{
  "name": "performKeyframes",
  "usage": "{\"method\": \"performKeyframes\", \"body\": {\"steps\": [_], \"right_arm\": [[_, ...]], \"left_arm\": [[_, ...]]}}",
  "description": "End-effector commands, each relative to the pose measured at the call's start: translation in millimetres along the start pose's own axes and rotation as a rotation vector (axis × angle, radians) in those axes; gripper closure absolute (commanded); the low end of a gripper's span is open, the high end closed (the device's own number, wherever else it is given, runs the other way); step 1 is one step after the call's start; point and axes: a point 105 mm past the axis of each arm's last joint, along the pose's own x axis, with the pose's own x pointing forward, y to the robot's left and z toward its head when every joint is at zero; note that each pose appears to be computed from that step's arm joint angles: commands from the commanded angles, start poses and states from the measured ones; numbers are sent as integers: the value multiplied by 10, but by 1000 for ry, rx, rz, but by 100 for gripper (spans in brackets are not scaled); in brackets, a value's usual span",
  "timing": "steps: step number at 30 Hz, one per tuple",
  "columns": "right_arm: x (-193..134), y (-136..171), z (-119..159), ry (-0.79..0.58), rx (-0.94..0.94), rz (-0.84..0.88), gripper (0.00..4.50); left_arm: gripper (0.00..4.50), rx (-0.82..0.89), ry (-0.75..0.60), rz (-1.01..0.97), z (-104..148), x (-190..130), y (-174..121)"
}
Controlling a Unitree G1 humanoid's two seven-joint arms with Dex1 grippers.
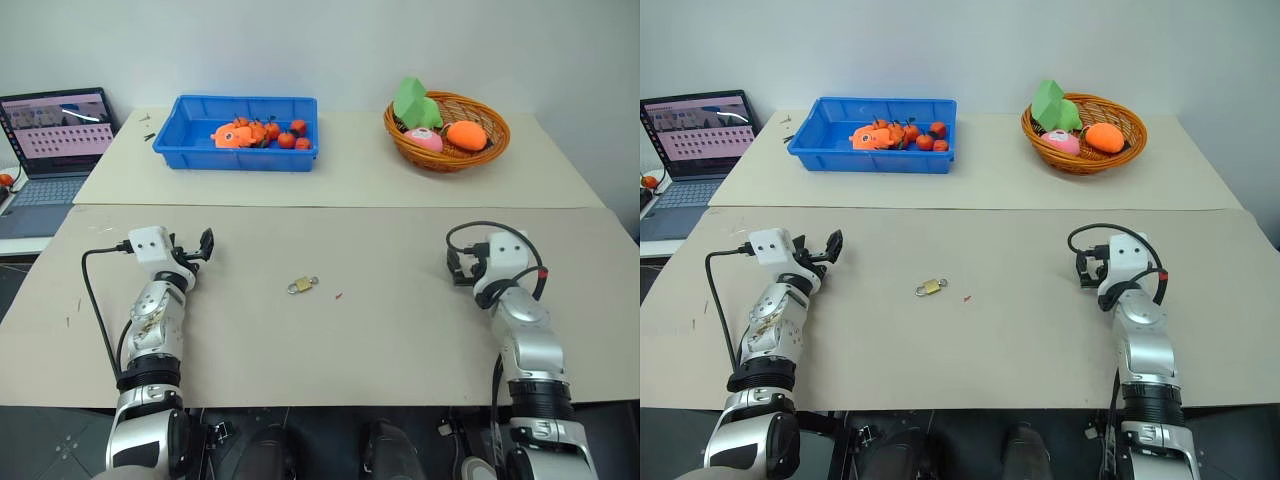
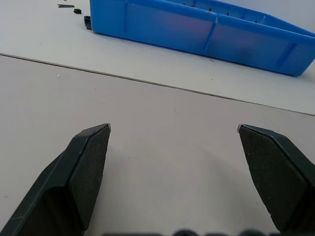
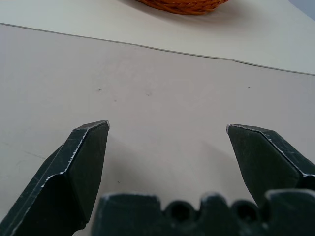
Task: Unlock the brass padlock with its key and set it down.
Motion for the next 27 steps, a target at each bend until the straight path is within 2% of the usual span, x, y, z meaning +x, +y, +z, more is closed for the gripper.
{"method": "performKeyframes", "body": {"steps": [1, 8, 13, 18, 23, 27], "right_arm": [[-38, -111, 166, -57, -1, -39, 0], [-54, -89, 135, -51, 0, -44, 0], [-61, -93, 117, -45, 3, -49, 0], [-65, -98, 70, -28, 3, -53, 0], [-65, -83, 61, -24, 3, -56, 0], [-110, -87, 28, -21, 11, -77, 0]], "left_arm": [[10, -3, -33, -5, 98, 69, -19], [10, -28, -11, -47, 68, 140, -48], [10, 15, -35, -364, 213, 66, -444], [10, 130, 5, -744, 474, -218, -863], [10, 309, 182, -1053, 314, -559, -1087], [10, 359, 276, -1185, 117, -633, -1222]]}}
